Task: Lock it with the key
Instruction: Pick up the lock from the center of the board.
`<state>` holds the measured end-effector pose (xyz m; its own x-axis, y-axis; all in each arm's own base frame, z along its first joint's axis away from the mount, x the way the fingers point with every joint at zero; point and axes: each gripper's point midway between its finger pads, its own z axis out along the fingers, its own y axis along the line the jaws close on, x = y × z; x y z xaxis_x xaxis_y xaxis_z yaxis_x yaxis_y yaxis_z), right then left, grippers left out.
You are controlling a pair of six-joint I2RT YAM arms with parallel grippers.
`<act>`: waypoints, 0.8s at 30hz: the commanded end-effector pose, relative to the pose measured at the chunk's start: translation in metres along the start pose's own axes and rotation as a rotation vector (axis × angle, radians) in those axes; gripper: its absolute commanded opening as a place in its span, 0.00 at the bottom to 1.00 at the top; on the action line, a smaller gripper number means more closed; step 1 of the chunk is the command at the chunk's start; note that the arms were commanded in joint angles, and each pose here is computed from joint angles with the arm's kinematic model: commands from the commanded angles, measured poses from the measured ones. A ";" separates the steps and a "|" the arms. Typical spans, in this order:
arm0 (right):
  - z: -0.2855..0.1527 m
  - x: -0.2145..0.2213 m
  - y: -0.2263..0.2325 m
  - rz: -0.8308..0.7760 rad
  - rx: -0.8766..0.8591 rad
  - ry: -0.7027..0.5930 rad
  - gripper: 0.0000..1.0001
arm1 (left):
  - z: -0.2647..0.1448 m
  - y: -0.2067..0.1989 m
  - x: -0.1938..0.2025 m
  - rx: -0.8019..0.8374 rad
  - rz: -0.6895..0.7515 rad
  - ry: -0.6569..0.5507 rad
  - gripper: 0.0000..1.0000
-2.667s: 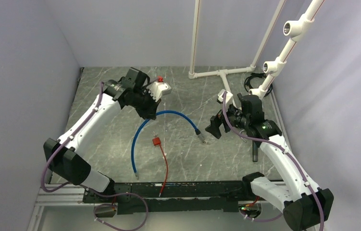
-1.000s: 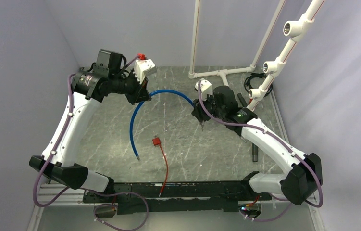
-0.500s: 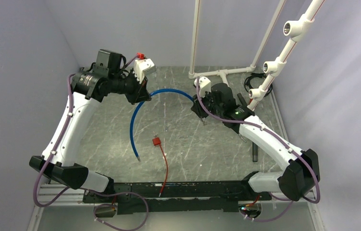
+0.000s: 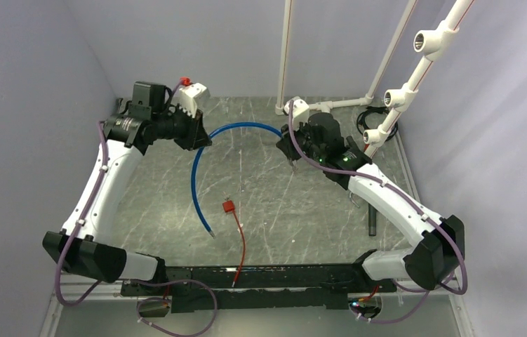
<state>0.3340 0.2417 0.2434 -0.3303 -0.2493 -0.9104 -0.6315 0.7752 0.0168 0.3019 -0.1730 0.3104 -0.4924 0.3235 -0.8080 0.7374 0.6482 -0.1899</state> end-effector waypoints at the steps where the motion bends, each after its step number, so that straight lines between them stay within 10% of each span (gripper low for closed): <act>1: -0.018 -0.082 -0.017 0.062 0.094 -0.244 0.00 | -0.028 0.012 -0.029 -0.088 -0.081 -0.204 0.21; 4: -0.025 -0.101 -0.017 0.066 0.094 -0.303 0.00 | -0.034 0.003 -0.031 -0.058 -0.039 -0.250 0.60; 10: -0.035 -0.123 -0.010 0.037 0.056 -0.373 0.00 | -0.050 -0.013 -0.023 -0.034 0.177 -0.255 0.84; 24: -0.038 -0.133 -0.001 0.042 0.009 -0.388 0.00 | -0.049 -0.040 0.092 0.214 1.067 0.052 0.87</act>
<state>0.3556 0.2473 0.3120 -0.1991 -0.1153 -0.9732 -0.5952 0.8031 0.0266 0.2226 -0.1365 0.3022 0.1530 0.6089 -0.7783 0.9033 0.2332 0.3600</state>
